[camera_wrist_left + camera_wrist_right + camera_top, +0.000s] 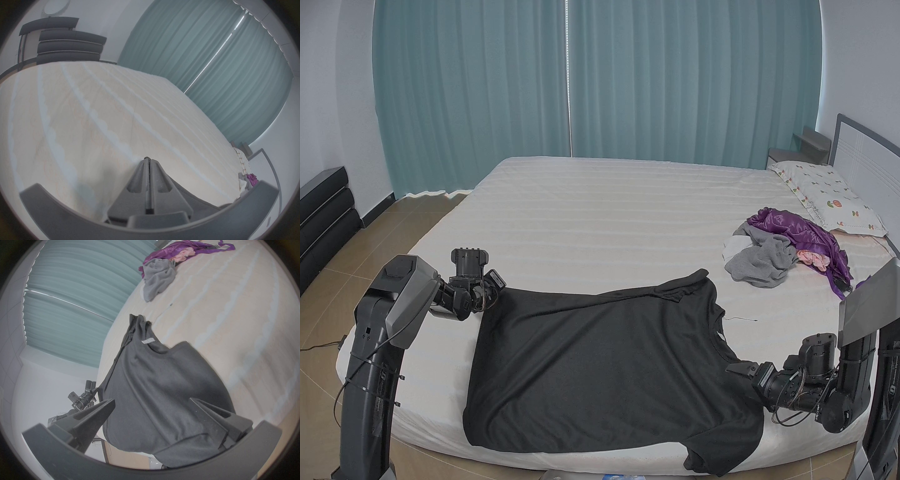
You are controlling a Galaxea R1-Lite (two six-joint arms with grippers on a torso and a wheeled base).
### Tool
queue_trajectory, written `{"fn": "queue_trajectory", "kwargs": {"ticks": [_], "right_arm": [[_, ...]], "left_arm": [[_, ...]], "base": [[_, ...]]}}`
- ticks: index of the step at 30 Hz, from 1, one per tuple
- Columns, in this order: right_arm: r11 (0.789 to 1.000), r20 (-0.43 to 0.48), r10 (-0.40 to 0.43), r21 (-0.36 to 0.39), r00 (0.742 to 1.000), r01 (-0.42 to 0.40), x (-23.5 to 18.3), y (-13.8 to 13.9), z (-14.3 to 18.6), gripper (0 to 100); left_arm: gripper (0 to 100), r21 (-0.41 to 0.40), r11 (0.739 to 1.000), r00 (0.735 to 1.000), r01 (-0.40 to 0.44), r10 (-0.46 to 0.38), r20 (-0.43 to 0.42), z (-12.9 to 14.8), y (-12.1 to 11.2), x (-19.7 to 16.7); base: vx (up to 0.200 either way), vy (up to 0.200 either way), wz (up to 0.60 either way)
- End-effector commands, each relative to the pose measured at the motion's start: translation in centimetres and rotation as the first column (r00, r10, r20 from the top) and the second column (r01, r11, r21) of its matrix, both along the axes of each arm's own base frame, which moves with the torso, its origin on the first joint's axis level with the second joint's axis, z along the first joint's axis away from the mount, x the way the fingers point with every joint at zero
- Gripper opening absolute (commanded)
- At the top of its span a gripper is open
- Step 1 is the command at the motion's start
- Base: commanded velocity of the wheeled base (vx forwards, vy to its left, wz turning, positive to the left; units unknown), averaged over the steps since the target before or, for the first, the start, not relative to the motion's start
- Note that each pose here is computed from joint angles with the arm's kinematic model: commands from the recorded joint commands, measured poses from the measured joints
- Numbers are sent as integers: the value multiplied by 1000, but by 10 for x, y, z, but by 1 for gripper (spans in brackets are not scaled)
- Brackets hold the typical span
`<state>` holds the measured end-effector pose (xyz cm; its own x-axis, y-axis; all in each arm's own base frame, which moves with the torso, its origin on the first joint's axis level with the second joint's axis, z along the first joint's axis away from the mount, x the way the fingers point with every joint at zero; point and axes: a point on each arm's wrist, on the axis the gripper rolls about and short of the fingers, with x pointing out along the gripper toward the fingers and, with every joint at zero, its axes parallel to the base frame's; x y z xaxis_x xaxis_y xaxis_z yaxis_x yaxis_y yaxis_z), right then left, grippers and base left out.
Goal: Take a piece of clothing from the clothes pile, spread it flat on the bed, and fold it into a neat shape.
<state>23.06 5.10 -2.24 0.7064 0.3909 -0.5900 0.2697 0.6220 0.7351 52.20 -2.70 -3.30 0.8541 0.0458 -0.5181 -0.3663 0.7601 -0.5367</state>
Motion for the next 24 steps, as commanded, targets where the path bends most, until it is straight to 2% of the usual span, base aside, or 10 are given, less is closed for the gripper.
{"fn": "queue_trajectory", "kwargs": {"ticks": [1, 7, 11, 19, 20, 24], "right_arm": [[1000, 87, -4, 11, 996, 4, 17, 3, 6, 100], [1000, 186, -15, 22, 982, 11, 51, 7, 6, 100], [1000, 252, 4, -3, 968, -3, 76, 12, 3, 100], [998, 235, -1, -61, 972, 16, 143, 22, 0, 100], [995, 240, -8, -90, 971, 31, 163, 24, -1, 100], [987, 245, -24, -151, 969, 62, 199, 25, -7, 100]], "left_arm": [[0, 12, 1000, 999, -24, 23, 39, 4, 7, 9], [0, 59, 998, 998, -15, 11, 65, 19, 14, 18], [0, 63, 998, 997, -20, 15, 77, 35, 15, 24], [0, 70, 997, 997, -23, 18, 71, 41, 12, 25], [0, 75, 997, 997, -30, 24, 77, 42, 12, 25], [0, 85, 996, 996, -28, 21, 84, 44, 12, 25]], "base": [[0, 0, 0], [0, 0, 0], [0, 0, 0], [0, 0, 0], [0, 0, 0], [0, 0, 0]]}}
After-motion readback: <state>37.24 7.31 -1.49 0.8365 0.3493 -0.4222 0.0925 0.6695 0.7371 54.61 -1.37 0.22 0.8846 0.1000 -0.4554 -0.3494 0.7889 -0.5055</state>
